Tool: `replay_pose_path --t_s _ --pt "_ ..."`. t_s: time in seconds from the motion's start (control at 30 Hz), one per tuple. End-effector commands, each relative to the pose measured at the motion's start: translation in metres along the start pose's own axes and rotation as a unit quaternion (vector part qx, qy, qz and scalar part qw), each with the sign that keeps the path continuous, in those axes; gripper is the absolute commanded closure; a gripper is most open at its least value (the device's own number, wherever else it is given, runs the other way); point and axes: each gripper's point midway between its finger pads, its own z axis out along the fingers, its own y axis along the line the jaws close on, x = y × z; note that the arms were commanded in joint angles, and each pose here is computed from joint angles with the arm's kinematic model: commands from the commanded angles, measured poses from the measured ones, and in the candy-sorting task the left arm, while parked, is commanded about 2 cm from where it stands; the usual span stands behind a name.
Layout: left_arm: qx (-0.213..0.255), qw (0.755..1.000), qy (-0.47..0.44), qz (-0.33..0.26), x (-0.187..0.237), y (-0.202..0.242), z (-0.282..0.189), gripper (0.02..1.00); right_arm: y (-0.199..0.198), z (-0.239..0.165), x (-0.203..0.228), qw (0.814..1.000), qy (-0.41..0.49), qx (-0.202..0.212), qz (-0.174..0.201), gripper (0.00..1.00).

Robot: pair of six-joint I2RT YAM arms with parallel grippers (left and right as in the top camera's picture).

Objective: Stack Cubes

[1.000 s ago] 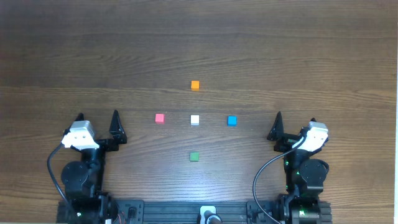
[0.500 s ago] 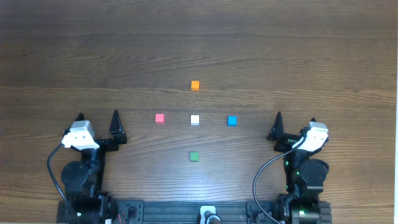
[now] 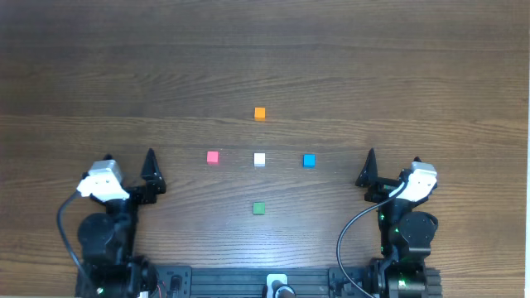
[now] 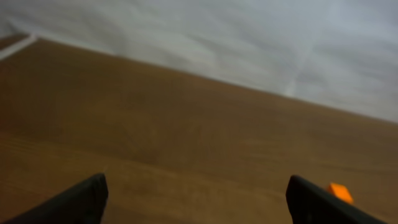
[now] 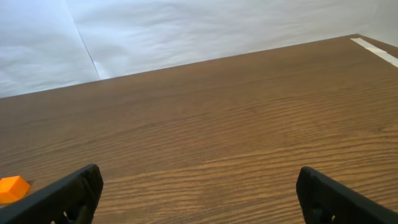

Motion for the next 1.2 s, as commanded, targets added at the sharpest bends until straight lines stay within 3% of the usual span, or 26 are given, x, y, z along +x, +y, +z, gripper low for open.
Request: replay_pose_path --t_s 0.03,0.33,0.47,0.57,0.67,0.93,1.2 --pt "-0.011 1.0 -0.002 -0.029 -0.054 -0.009 -0.024 0.075 0.001 0.0 0.004 1.0 0.004 -0.004 -0.001 0.009" --pt "0.021 0.988 0.145 -0.047 -0.078 -0.039 -0.024 0.023 0.001 0.0 0.004 1.0 0.004 -0.003 -0.001 0.007" --pt "0.039 0.961 0.269 -0.044 -0.042 -0.055 0.011 0.023 0.001 0.0 0.004 1.0 0.004 -0.003 -0.001 0.009" --pt "0.05 0.928 0.368 -0.021 0.008 -0.073 0.029 0.025 0.001 0.0 0.004 1.0 0.004 -0.003 -0.001 0.009" --pt "0.032 0.896 0.443 0.005 0.056 -0.086 0.034 0.023 0.001 0.0 0.004 1.0 0.004 -0.003 -0.001 0.007" --pt "0.023 0.869 0.49 0.067 0.117 -0.126 0.039 0.097 0.001 0.0 0.004 1.0 0.004 -0.003 -0.001 0.007" --pt "-0.01 0.875 0.479 0.073 0.13 -0.125 0.05 0.099 0.001 0.0 0.004 1.0 0.004 -0.003 -0.001 0.007"
